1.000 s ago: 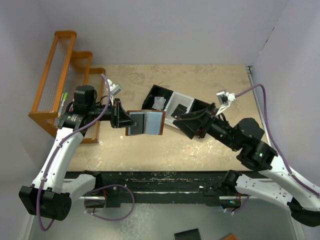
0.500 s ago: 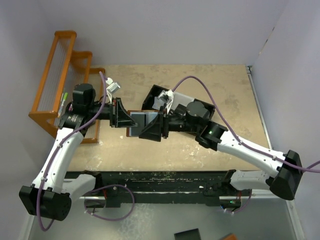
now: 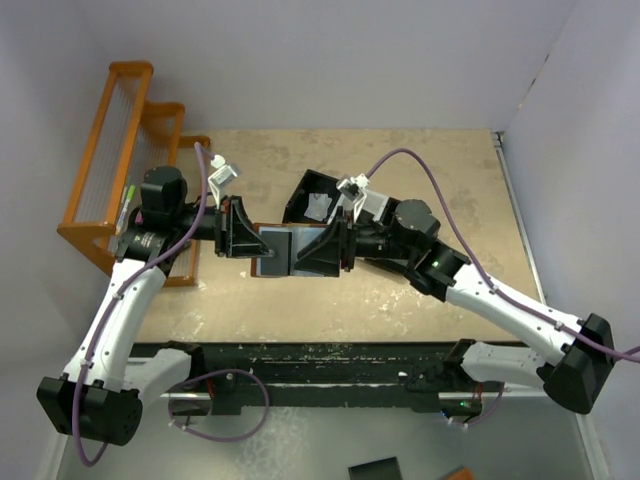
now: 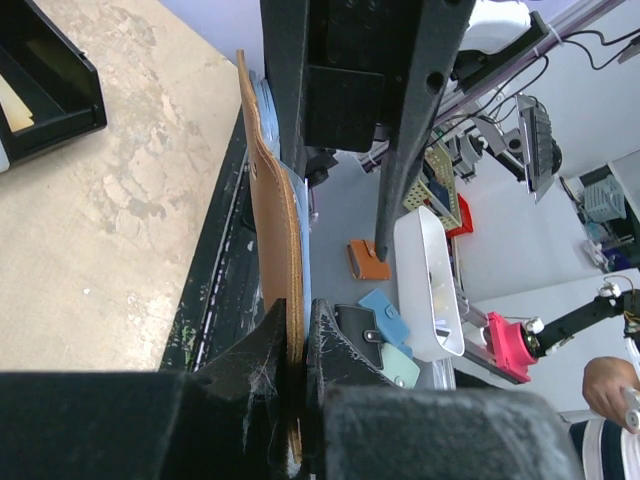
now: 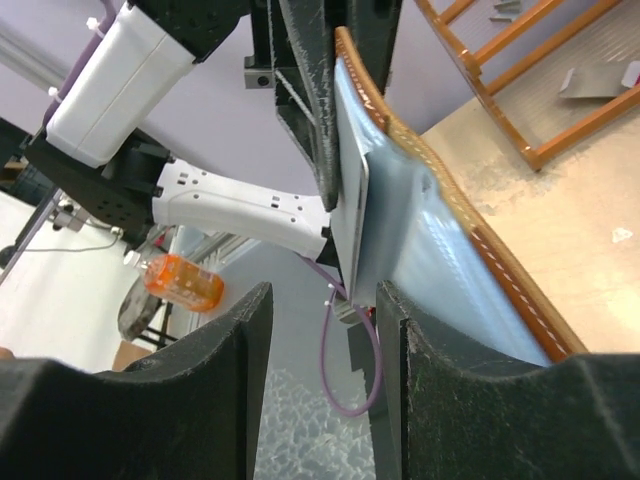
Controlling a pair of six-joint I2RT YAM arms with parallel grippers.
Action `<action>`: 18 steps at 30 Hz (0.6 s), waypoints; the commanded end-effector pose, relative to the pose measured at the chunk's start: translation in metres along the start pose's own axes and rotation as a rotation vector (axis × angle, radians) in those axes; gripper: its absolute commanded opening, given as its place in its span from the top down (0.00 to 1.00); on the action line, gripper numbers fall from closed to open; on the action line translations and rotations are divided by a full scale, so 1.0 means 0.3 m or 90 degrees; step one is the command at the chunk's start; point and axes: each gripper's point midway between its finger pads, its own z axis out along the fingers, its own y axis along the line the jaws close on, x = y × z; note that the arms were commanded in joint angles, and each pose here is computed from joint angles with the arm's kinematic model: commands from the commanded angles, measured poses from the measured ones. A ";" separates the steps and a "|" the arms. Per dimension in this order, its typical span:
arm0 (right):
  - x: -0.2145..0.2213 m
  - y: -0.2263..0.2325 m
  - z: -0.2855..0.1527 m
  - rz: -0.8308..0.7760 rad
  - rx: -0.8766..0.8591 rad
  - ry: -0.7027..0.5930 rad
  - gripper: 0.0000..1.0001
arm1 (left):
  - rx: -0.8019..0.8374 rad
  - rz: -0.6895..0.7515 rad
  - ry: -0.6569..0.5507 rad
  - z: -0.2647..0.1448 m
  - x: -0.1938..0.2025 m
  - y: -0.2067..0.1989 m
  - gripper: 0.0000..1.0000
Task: Take the credit cards out of the card holder
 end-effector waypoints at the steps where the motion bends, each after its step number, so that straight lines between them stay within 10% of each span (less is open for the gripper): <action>1: -0.040 0.032 -0.023 -0.027 -0.019 -0.013 0.53 | 0.034 0.039 0.006 -0.005 -0.003 -0.058 1.00; 18: -0.089 0.013 0.044 -0.002 -0.036 -0.038 0.82 | -0.015 0.049 -0.012 0.000 -0.010 -0.006 1.00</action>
